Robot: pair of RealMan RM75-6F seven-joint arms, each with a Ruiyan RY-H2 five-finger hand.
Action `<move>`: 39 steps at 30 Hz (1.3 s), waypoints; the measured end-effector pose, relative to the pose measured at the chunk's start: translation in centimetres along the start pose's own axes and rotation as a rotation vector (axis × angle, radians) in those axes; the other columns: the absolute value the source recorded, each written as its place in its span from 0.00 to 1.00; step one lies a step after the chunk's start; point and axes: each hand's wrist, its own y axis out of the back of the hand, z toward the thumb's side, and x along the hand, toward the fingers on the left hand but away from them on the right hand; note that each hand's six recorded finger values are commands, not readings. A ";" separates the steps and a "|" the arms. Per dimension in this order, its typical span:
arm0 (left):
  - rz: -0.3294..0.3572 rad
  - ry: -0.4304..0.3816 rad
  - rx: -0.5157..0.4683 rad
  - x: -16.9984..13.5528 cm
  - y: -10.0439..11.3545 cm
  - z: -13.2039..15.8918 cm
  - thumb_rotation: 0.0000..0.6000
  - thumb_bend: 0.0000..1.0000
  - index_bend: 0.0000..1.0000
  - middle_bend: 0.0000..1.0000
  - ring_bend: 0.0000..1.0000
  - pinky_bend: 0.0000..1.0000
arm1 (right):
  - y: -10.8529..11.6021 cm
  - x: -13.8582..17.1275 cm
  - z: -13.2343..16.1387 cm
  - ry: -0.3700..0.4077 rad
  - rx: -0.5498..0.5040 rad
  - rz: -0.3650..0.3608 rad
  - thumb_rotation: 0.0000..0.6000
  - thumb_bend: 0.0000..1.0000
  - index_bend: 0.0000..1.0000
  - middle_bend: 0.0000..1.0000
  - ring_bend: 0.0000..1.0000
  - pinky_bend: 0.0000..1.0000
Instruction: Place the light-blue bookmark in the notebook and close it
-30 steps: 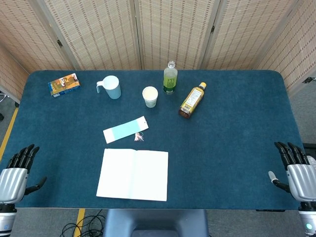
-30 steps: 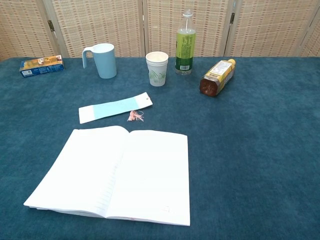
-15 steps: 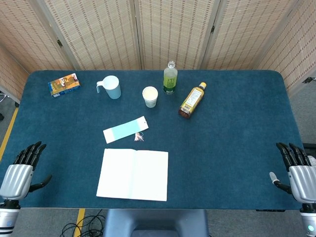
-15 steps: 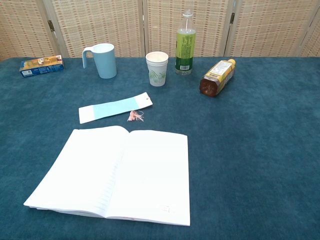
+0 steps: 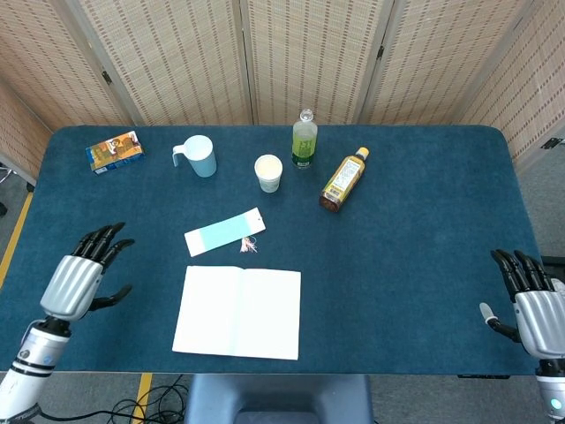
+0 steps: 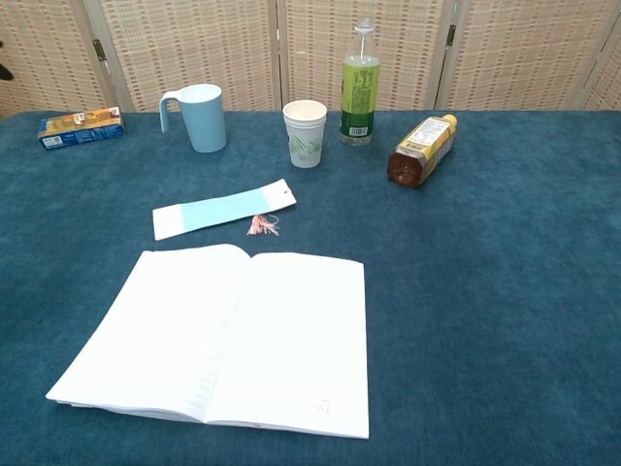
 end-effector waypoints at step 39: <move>-0.348 0.102 0.122 17.4 -10.6 8.0 1.00 0.27 0.24 0.09 0.10 0.17 | 0.9 1.0 -1.1 -0.061 0.015 -0.002 1.00 0.26 0.00 0.10 0.05 0.11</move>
